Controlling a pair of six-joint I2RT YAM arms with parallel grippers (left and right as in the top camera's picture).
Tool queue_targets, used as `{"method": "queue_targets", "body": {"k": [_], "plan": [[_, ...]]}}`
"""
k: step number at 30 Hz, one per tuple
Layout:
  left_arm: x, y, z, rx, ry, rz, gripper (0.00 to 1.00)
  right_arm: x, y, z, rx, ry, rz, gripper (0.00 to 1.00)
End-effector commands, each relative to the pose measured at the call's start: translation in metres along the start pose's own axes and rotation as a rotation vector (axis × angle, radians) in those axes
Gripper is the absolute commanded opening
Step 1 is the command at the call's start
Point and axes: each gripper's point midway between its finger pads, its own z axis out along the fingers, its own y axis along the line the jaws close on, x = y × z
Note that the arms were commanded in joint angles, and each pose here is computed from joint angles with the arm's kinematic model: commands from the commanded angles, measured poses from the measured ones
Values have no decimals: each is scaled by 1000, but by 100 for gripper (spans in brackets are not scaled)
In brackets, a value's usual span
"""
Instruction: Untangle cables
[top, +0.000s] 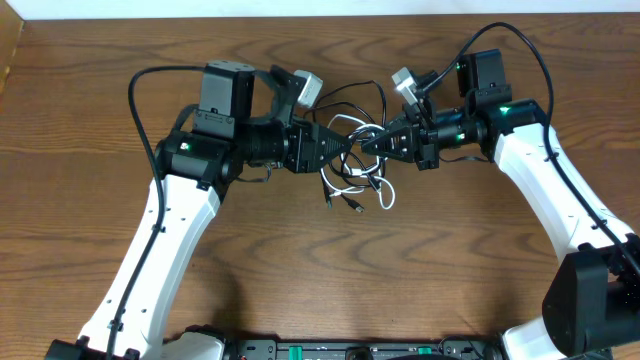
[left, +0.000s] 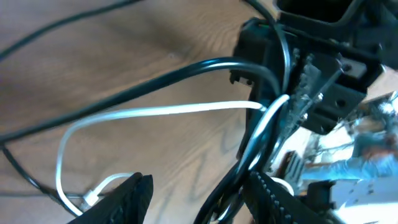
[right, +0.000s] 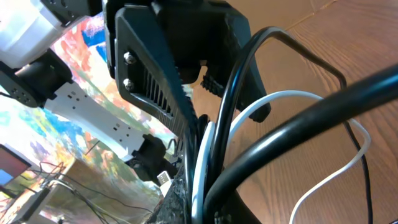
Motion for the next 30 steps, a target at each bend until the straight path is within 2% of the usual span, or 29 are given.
{"method": "queue_targets", "body": {"k": [1,6,18,24,26,27,28,30], "plan": [[-8,-7,-4,44,-20,182,53,-2,4,2,-29,-6,35,1],[2,-29,-7,185,-6,296,53,-2,3,1,-26,-8,35,2],[8,-47,-1,287,8,338,51,-4,7,1,-47,-15,30,2],[19,-29,27,249,79,310,36,-5,9,1,-64,-20,38,2],[20,-22,36,253,91,293,22,-5,9,1,-63,-20,40,2],[20,-18,40,252,95,279,11,-5,8,1,-56,-18,40,2],[21,-16,42,251,98,264,8,-4,5,1,-41,-13,41,2],[20,-12,44,246,99,231,7,2,-12,0,62,20,79,2]]}}
